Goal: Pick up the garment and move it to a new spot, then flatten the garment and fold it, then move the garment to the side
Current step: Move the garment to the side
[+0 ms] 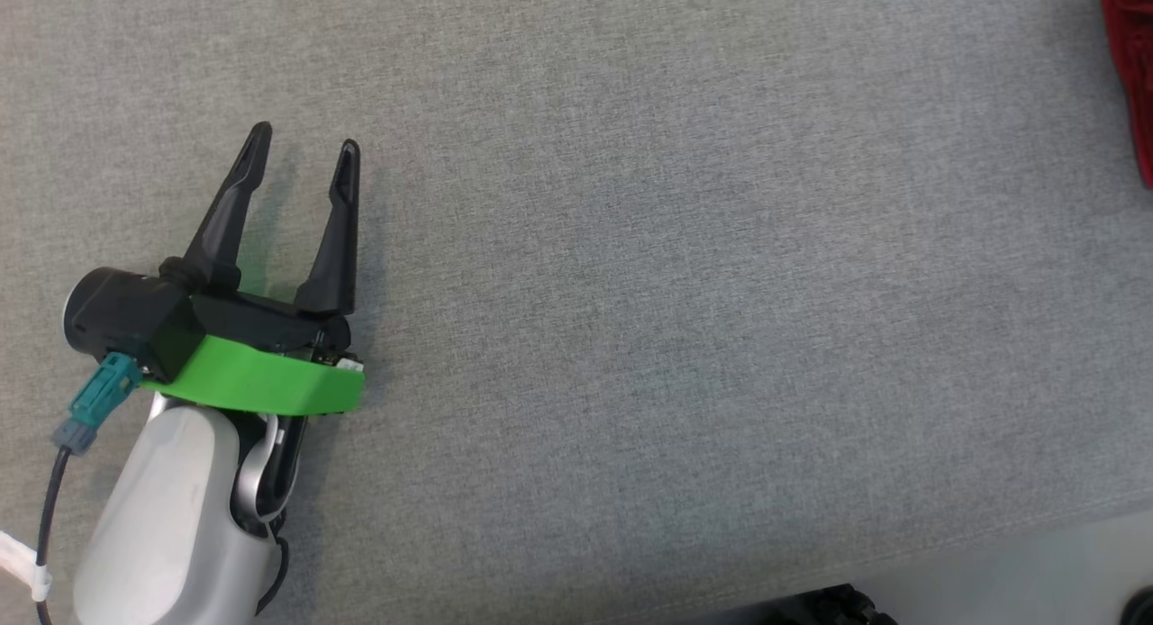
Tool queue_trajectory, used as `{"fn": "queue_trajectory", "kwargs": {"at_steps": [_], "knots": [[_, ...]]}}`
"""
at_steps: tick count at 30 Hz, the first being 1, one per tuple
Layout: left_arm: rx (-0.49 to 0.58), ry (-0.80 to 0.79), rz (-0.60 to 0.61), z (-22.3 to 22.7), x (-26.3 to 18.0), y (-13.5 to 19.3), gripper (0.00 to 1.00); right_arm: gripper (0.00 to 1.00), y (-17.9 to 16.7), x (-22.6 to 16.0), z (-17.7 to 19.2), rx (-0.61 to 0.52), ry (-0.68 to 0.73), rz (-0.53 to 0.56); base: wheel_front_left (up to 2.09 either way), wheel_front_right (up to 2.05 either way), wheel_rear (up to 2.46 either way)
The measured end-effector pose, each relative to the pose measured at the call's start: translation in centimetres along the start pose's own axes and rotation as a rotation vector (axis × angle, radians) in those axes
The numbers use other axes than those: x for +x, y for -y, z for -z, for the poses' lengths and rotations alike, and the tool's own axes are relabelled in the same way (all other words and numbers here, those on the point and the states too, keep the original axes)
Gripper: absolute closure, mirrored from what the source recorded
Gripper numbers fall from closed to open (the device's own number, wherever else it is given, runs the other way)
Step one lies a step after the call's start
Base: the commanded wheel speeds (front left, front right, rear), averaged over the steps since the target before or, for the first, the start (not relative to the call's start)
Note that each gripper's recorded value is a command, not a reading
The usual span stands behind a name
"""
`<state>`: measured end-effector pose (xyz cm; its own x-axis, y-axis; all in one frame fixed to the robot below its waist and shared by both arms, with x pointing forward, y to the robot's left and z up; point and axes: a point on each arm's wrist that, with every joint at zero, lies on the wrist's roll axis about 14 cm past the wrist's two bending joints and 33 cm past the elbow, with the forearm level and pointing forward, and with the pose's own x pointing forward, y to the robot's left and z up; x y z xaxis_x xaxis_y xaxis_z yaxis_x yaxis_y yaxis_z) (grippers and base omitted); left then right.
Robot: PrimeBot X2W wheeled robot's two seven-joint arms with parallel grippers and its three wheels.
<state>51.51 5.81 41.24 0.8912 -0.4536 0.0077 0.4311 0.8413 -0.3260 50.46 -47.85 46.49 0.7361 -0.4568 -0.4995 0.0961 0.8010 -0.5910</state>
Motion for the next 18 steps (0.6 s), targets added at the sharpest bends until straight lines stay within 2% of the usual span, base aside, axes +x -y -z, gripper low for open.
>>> {"fn": "queue_trajectory", "kwargs": {"at_steps": [2,3,4,10,16,18], "knots": [[0.005,-0.006,-0.006,0.2,-0.1,-0.4,0.0,1.0,-0.1,0.4,0.1,0.032,0.022,0.016,0.0,0.0,0.0],[0.007,-0.008,-0.009,0.3,-0.2,-0.6,0.0,0.69,-0.2,0.6,0.1,0.031,0.027,0.024,0.0,0.0,0.0],[0.01,-0.009,-0.01,0.3,-0.2,-0.7,0.0,0.0,-0.1,0.7,0.4,0.043,0.026,0.037,0.0,0.0,0.0],[0.021,-0.003,-0.017,-0.3,-0.4,-0.8,0.0,0.0,0.9,0.4,1.3,0.126,0.021,0.105,0.0,0.0,0.0],[0.009,0.032,-0.032,-2.1,-0.8,0.1,0.0,0.0,-0.6,-1.2,-0.5,0.201,0.145,0.093,0.0,0.0,0.0],[0.004,0.035,-0.049,-2.6,-1.4,0.2,0.0,0.0,-2.0,-2.2,-2.2,0.251,0.243,0.064,0.0,0.0,0.0]]}}
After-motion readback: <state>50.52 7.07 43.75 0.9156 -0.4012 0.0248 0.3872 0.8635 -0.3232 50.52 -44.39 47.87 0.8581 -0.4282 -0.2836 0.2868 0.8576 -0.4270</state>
